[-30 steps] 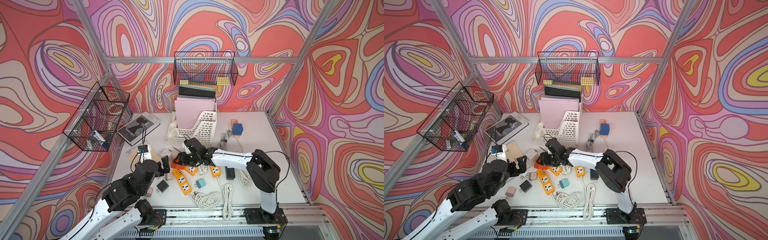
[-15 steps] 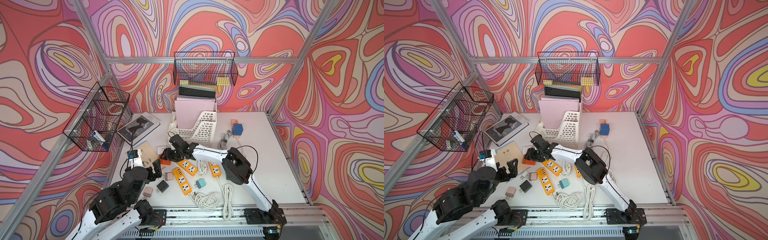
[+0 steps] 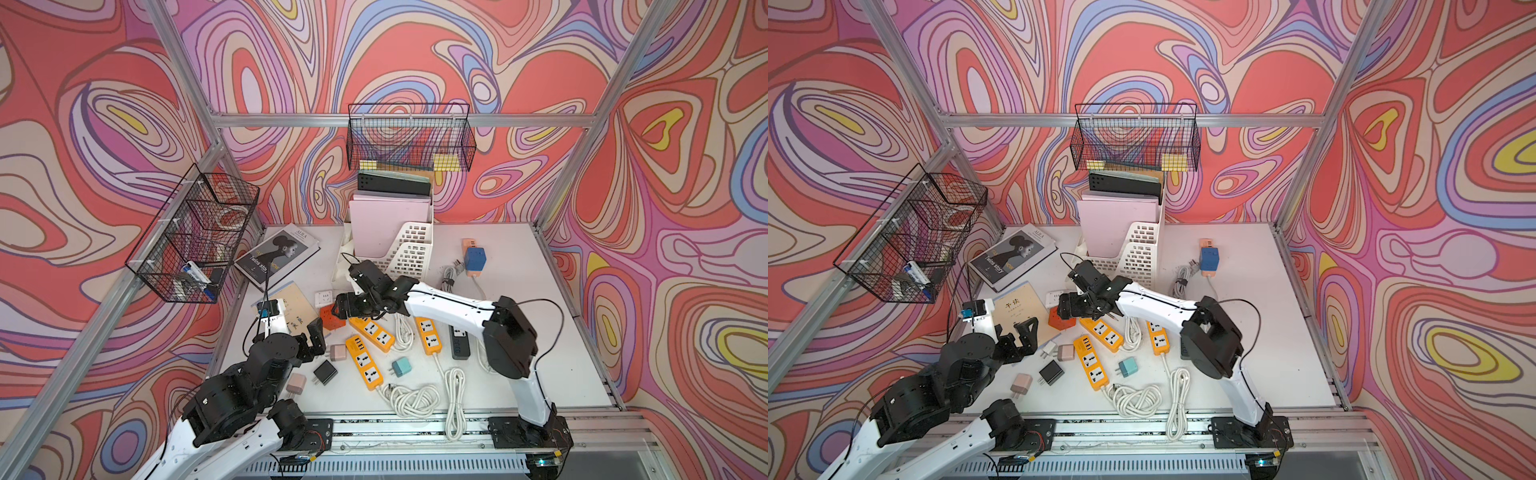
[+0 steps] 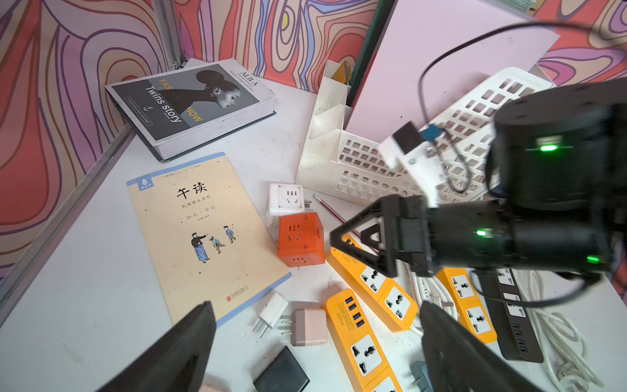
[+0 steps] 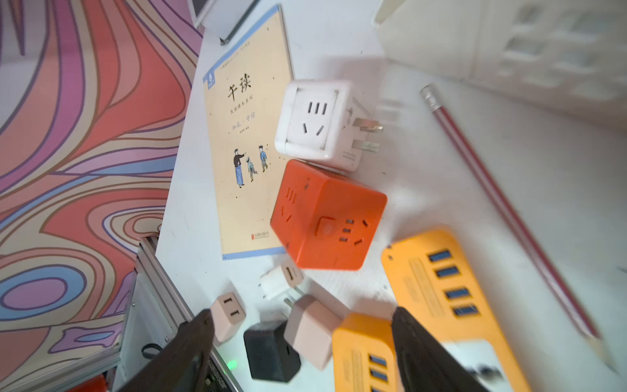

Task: Pull the plug off the socket
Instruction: Place the plug at the center of the board, then pick up the socket from the center of the board.

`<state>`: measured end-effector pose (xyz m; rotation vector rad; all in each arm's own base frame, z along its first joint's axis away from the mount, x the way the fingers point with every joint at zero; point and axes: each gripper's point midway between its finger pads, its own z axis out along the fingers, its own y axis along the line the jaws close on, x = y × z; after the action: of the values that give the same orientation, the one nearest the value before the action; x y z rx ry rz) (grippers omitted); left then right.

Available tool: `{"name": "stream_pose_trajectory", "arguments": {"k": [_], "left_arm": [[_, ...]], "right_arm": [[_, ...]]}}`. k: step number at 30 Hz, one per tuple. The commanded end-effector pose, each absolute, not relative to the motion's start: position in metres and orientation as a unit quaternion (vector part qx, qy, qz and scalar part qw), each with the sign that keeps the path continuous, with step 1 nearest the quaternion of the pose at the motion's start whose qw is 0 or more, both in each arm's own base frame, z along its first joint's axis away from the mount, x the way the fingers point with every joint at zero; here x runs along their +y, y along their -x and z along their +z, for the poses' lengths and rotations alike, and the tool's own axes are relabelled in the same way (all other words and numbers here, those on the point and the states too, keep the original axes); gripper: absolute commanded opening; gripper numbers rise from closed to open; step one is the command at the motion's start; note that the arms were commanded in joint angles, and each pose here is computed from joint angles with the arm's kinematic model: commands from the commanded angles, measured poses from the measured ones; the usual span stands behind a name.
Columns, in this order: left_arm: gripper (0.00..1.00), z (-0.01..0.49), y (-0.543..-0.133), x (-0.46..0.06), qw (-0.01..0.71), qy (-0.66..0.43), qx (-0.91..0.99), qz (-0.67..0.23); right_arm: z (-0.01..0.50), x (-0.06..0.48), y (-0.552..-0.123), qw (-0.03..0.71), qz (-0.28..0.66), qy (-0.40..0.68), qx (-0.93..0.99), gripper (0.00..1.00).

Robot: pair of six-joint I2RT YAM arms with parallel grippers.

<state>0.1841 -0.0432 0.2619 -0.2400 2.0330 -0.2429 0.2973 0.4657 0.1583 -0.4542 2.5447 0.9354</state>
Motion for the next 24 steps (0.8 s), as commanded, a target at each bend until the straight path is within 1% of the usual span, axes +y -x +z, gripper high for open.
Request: {"name": "stream_pose_trajectory", "arguments": {"k": [1,2,5,7,9,14,17,20,24], "left_arm": [[0.99,0.262,-0.190,-0.050,0.518,0.094,0.844,-0.105],[0.99,0.260,-0.191,-0.052,0.516,0.093,0.845,-0.106],[0.99,0.254,-0.194,-0.057,0.511,0.092,0.847,-0.110],[0.99,0.250,-0.196,-0.062,0.509,0.091,0.848,-0.116],[0.99,0.245,-0.199,-0.067,0.506,0.092,0.849,-0.120],[0.99,0.234,-0.206,-0.080,0.495,0.084,0.855,-0.128],[0.99,0.227,-0.208,-0.090,0.482,0.078,0.861,-0.141],[0.99,0.216,-0.209,-0.103,0.464,0.069,0.869,-0.160],[0.99,0.204,-0.209,-0.118,0.443,0.055,0.877,-0.178]], "right_arm": [[0.198,0.416,-0.299,0.294,0.279,0.180,0.896,0.81],[0.214,0.396,-0.297,0.328,0.267,0.176,0.889,0.81],[0.243,0.330,-0.295,0.417,0.208,0.143,0.873,0.81],[0.255,0.286,-0.293,0.458,0.174,0.111,0.865,0.81],[0.259,0.245,-0.293,0.477,0.159,0.072,0.861,0.81],[0.242,0.141,-0.303,0.473,0.185,-0.069,0.859,0.82],[0.228,0.106,-0.313,0.459,0.199,-0.115,0.858,0.83],[0.215,0.095,-0.328,0.442,0.202,-0.122,0.865,0.83],[0.198,0.093,-0.357,0.416,0.187,-0.100,0.884,0.85]]}}
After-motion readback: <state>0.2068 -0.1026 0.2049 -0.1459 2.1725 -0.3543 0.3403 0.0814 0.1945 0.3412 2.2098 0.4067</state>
